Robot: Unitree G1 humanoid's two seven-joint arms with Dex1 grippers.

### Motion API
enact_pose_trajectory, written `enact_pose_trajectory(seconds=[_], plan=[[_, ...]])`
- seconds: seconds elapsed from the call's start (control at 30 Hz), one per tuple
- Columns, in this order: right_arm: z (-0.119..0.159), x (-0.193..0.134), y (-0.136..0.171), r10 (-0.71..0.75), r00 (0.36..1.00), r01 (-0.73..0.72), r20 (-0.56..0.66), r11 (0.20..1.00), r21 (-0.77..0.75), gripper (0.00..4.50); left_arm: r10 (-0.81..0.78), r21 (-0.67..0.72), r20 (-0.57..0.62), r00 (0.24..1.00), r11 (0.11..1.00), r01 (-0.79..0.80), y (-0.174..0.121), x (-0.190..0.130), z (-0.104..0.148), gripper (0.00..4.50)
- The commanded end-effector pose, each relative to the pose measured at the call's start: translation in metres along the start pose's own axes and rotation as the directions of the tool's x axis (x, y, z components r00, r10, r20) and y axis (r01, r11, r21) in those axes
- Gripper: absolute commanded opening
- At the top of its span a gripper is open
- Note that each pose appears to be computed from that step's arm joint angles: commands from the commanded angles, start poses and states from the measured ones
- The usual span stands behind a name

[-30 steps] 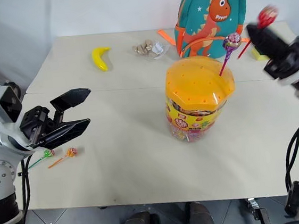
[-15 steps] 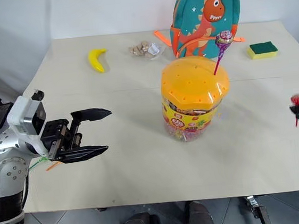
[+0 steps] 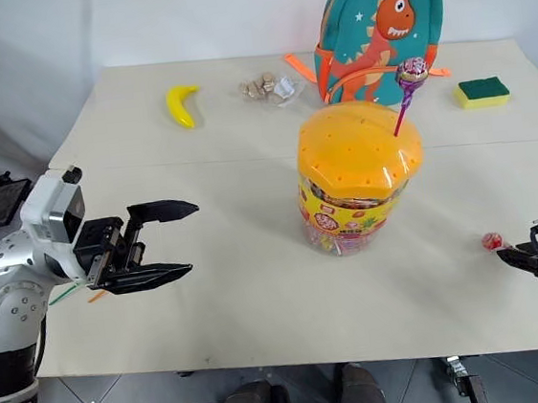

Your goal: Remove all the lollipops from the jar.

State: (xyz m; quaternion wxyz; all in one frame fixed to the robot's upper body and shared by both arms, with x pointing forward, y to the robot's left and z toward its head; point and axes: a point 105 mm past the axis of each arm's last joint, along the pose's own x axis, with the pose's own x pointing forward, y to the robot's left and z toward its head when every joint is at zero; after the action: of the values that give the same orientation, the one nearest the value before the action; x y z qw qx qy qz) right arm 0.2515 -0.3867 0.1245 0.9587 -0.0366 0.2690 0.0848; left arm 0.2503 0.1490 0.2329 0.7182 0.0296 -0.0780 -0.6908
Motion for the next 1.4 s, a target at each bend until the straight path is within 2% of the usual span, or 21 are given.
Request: enact_pose_trajectory(seconds=[0.03, 0.07, 0.13, 0.2, 0.37, 0.4, 0.47, 0.6, 0.7, 0.8, 1.07, 1.17, 1.27, 1.4], plan=[[0.056, -0.029, 0.006, 0.082, 0.959, -0.04, 0.27, 0.987, -0.155, 3.52, 0.044, 0.041, 0.047, 0.998, 0.998, -0.046, 0.003, -0.01, 0.013, 4.5], [0.073, -0.037, 0.015, 0.15, 0.921, -0.081, 0.359, 0.977, -0.199, 3.52, 0.052, 0.044, 0.08, 0.995, 0.998, -0.055, 0.003, -0.014, 0.016, 4.5], [0.094, -0.049, 0.028, 0.235, 0.868, -0.124, 0.437, 0.956, -0.268, 3.52, 0.095, 0.004, 0.14, 0.986, 0.995, -0.096, 0.007, -0.023, 0.017, 4.5], [0.112, -0.057, 0.051, 0.358, 0.796, -0.195, 0.488, 0.915, -0.353, 3.52, 0.132, -0.021, 0.115, 0.984, 0.991, -0.131, 0.009, -0.034, 0.005, 4.5], [0.14, -0.06, 0.126, 0.63, 0.62, -0.398, 0.467, 0.766, -0.505, 3.52, 0.191, -0.051, 0.089, 0.978, 0.981, -0.187, 0.014, -0.054, -0.009, 4.5], [0.143, -0.061, 0.137, 0.664, 0.591, -0.421, 0.458, 0.739, -0.526, 3.52, 0.193, -0.045, 0.088, 0.977, 0.981, -0.189, 0.015, -0.055, -0.009, 4.5], [0.155, -0.063, 0.166, 0.735, 0.495, -0.465, 0.464, 0.675, -0.572, 3.52, 0.197, -0.023, 0.128, 0.972, 0.98, -0.195, 0.017, -0.051, -0.001, 4.5], [0.171, -0.056, 0.191, 0.759, 0.409, -0.471, 0.506, 0.651, -0.596, 3.52, 0.183, 0.0, 0.163, 0.969, 0.983, -0.186, 0.014, -0.04, 0.004, 4.5], [0.175, -0.05, 0.199, 0.768, 0.382, -0.487, 0.513, 0.64, -0.595, 3.52, 0.176, 0.012, 0.171, 0.969, 0.983, -0.181, 0.012, -0.034, 0.008, 4.5], [0.179, -0.048, 0.199, 0.765, 0.371, -0.494, 0.527, 0.643, -0.585, 2.9, 0.172, 0.028, 0.18, 0.968, 0.983, -0.18, 0.01, -0.03, 0.014, 4.5], [0.189, -0.054, 0.192, 0.745, 0.369, -0.467, 0.555, 0.665, -0.583, 0.15, 0.164, 0.039, 0.182, 0.969, 0.984, -0.174, 0.006, -0.026, 0.021, 4.5], [0.185, -0.055, 0.189, 0.747, 0.393, -0.466, 0.536, 0.664, -0.584, 0.07, 0.165, 0.028, 0.18, 0.97, 0.985, -0.173, 0.005, -0.026, 0.021, 4.5], [0.177, -0.055, 0.185, 0.759, 0.446, -0.553, 0.474, 0.65, -0.521, 0.07, 0.166, 0.025, 0.172, 0.971, 0.985, -0.173, 0.006, -0.027, 0.02, 4.5], [0.173, -0.064, 0.169, 0.73, 0.499, -0.52, 0.468, 0.684, -0.512, 1.28, 0.165, 0.029, 0.167, 0.972, 0.985, -0.172, 0.007, -0.028, 0.02, 4.5]])
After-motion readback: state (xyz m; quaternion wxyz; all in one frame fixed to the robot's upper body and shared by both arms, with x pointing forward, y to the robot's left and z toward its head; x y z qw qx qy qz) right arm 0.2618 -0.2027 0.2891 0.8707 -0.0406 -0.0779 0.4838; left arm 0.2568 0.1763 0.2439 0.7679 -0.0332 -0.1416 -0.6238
